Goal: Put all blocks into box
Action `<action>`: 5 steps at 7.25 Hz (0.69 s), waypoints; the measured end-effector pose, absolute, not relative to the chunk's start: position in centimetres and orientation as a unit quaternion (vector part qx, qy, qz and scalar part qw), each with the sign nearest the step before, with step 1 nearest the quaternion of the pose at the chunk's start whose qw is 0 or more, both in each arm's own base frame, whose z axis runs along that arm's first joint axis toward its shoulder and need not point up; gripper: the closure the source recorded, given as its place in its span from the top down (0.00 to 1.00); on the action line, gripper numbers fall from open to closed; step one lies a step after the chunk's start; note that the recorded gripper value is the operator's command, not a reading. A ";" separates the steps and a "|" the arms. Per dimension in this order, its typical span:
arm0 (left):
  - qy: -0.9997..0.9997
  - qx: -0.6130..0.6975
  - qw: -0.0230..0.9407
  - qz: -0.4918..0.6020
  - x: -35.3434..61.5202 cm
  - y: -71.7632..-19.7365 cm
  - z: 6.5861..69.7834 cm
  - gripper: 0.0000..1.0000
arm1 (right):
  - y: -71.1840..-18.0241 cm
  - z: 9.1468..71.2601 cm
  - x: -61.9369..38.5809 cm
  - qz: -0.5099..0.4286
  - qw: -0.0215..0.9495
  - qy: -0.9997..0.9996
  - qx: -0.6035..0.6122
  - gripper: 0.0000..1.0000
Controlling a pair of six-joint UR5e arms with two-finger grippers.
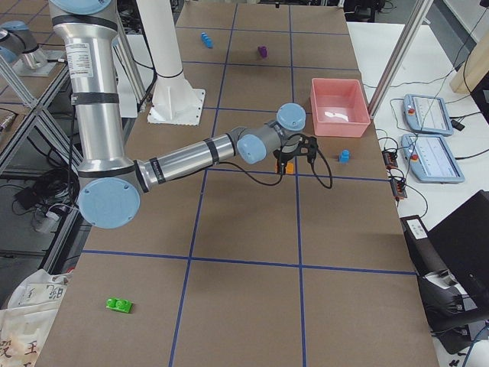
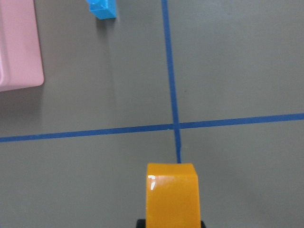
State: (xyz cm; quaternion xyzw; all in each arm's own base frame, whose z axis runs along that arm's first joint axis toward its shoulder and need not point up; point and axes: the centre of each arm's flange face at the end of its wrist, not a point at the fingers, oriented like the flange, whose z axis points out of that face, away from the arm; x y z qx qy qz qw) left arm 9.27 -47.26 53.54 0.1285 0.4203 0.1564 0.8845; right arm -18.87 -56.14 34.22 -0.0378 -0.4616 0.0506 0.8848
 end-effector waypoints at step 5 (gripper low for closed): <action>0.418 0.136 0.864 0.244 16.9 -43.2 52.5 1.00 | -66.4 16.5 -33.1 0.136 0.872 -0.456 -0.113 0.00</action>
